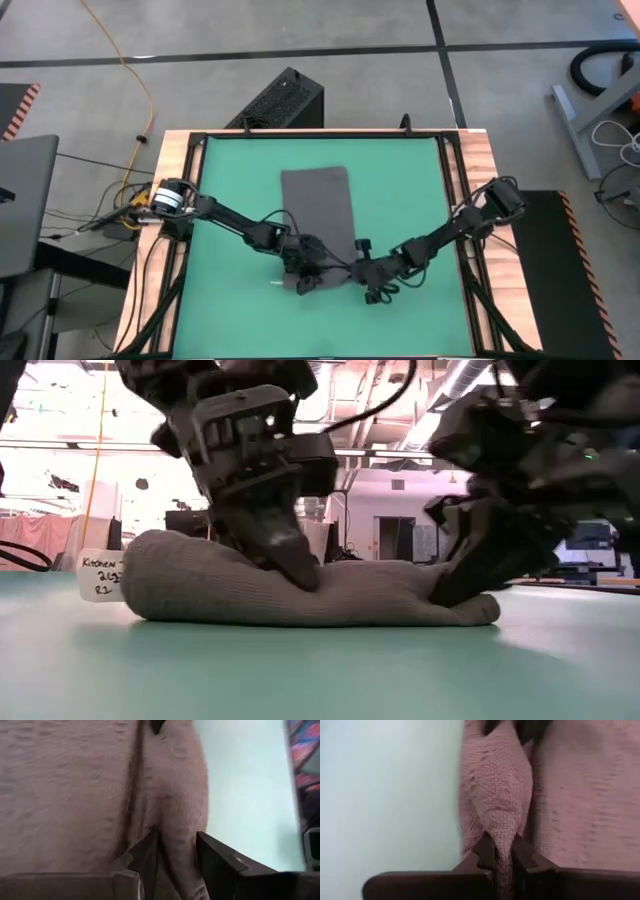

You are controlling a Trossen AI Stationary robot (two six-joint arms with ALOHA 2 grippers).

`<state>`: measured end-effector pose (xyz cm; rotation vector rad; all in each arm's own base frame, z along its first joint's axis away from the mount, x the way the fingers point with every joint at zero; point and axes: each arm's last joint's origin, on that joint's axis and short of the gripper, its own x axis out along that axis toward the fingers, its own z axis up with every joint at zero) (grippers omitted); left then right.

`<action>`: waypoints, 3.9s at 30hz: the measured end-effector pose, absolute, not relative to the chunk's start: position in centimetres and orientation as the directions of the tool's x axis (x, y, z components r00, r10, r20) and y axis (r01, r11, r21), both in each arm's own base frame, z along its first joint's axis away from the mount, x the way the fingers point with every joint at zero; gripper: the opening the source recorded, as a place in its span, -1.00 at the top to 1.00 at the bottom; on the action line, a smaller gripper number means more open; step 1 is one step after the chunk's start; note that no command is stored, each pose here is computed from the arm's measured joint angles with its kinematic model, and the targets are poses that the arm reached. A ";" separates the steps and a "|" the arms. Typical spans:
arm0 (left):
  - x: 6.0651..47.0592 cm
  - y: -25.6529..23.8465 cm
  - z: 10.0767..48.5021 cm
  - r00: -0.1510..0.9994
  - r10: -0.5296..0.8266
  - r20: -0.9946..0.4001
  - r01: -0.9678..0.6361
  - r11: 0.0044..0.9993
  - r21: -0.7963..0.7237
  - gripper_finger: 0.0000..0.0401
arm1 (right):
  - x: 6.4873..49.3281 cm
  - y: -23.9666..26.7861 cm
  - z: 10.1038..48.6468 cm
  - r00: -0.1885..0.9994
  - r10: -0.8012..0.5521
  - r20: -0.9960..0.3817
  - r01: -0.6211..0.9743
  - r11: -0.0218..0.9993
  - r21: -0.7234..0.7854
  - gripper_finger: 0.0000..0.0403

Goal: Roll towel
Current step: Roll the gray towel

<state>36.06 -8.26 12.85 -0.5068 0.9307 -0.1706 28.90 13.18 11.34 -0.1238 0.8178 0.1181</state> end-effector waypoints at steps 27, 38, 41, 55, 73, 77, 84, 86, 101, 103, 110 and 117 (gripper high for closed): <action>29.8 -14.9 19.7 0.852 0.128 -0.507 -0.116 0.992 0.055 0.37 | 28.1 5.8 12.2 0.689 0.505 -0.520 -0.037 0.741 0.671 0.82; 30.1 -12.5 16.7 0.911 0.059 -0.409 -0.087 0.995 -0.051 0.37 | 27.9 4.0 10.7 0.711 0.469 -0.524 0.086 0.681 0.728 0.82; 30.8 -12.3 14.8 0.899 0.056 -0.435 -0.088 0.995 -0.054 0.37 | 27.8 3.7 10.7 0.709 0.465 -0.530 0.105 0.674 0.732 0.82; 31.8 -9.0 12.5 0.816 0.070 -0.574 -0.153 0.983 -0.097 0.58 | 27.8 3.5 10.5 0.702 0.465 -0.539 0.188 0.609 0.770 0.61; 32.2 -4.3 11.7 0.734 -0.114 -0.670 -0.142 0.938 -0.316 0.99 | 24.1 2.5 16.2 0.723 0.327 -0.609 0.150 0.786 0.599 0.03; 32.2 -3.5 11.6 0.726 -0.141 -0.672 -0.144 0.926 -0.350 0.99 | 23.5 5.2 18.7 0.820 0.254 -0.513 -0.049 0.924 0.379 0.04; 32.3 -2.9 11.6 0.724 -0.164 -0.670 -0.156 0.908 -0.390 0.99 | 22.7 11.0 18.3 0.893 0.129 -0.432 -0.220 0.961 -0.166 0.03; 32.3 -2.9 11.6 0.724 -0.165 -0.670 -0.160 0.905 -0.395 0.99 | 22.8 11.6 17.7 0.903 0.061 -0.426 -0.175 0.957 -0.233 0.03; 32.3 -3.0 11.7 0.722 -0.198 -0.663 -0.160 0.885 -0.438 0.99 | 25.8 13.2 13.2 0.850 -0.047 -0.525 -0.209 0.884 -0.418 -0.23; 32.3 -3.0 11.6 0.721 -0.201 -0.663 -0.159 0.883 -0.441 0.99 | 26.1 13.1 12.3 0.835 -0.078 -0.544 -0.204 0.875 -0.438 -0.24; 32.3 -3.0 11.6 0.716 -0.227 -0.660 -0.138 0.880 -0.454 1.00 | 26.8 11.9 10.6 0.802 -0.165 -0.574 -0.116 0.900 -0.420 -0.10; 32.2 -3.1 12.3 0.728 -0.236 -0.644 -0.099 0.893 -0.439 1.00 | 27.3 11.2 10.8 0.796 -0.077 -0.601 -0.137 0.944 -0.302 0.77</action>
